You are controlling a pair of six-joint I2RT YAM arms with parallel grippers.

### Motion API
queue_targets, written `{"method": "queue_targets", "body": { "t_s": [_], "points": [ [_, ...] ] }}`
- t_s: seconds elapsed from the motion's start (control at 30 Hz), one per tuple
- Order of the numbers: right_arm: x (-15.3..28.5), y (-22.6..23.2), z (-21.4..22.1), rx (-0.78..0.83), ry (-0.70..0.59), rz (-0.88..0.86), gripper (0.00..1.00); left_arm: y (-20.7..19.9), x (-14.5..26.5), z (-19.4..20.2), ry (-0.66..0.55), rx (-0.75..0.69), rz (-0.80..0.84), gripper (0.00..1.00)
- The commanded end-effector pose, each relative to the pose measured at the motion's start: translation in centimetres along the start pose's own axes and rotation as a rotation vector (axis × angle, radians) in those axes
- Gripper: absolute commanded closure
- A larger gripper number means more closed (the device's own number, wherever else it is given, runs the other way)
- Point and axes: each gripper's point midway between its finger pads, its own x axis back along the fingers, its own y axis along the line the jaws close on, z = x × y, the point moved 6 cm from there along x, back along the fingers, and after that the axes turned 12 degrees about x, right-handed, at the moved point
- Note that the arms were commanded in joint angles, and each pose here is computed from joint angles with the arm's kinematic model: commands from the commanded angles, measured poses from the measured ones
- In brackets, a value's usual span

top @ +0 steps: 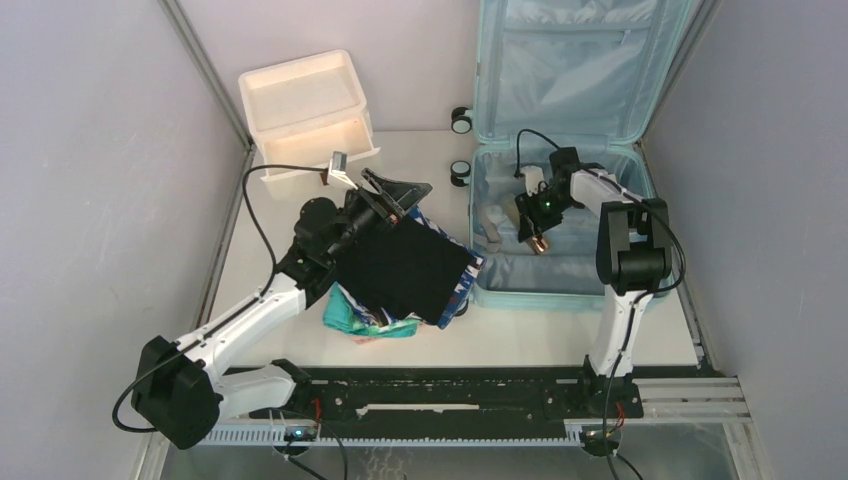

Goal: Open, take out, and arrange the luggage

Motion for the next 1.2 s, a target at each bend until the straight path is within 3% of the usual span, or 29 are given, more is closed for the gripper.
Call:
{"method": "queue_targets", "body": {
  "t_s": [0.0, 0.57, 0.8, 1.17],
  "points": [
    [4.6, -1.9, -2.1, 0.000, -0.179, 0.047, 0.98, -2.7, -0.2, -0.1, 0.016, -0.013, 0.087, 0.20],
    [18.9, 6.2, -8.1, -0.052, -0.692, -0.488, 1.00, -3.9, -5.3, 2.2, 0.121, -0.081, 0.153, 0.21],
    [20.4, 11.2, -9.8, 0.022, -0.714, -0.644, 1.00, -4.6, -8.0, 2.7, 0.081, -0.100, 0.199, 0.19],
    [19.6, 16.5, -10.8, 0.131, -0.676, -0.734, 1.00, -4.5, -10.3, 3.5, 0.082, -0.079, 0.230, 0.19]
  ]
}}
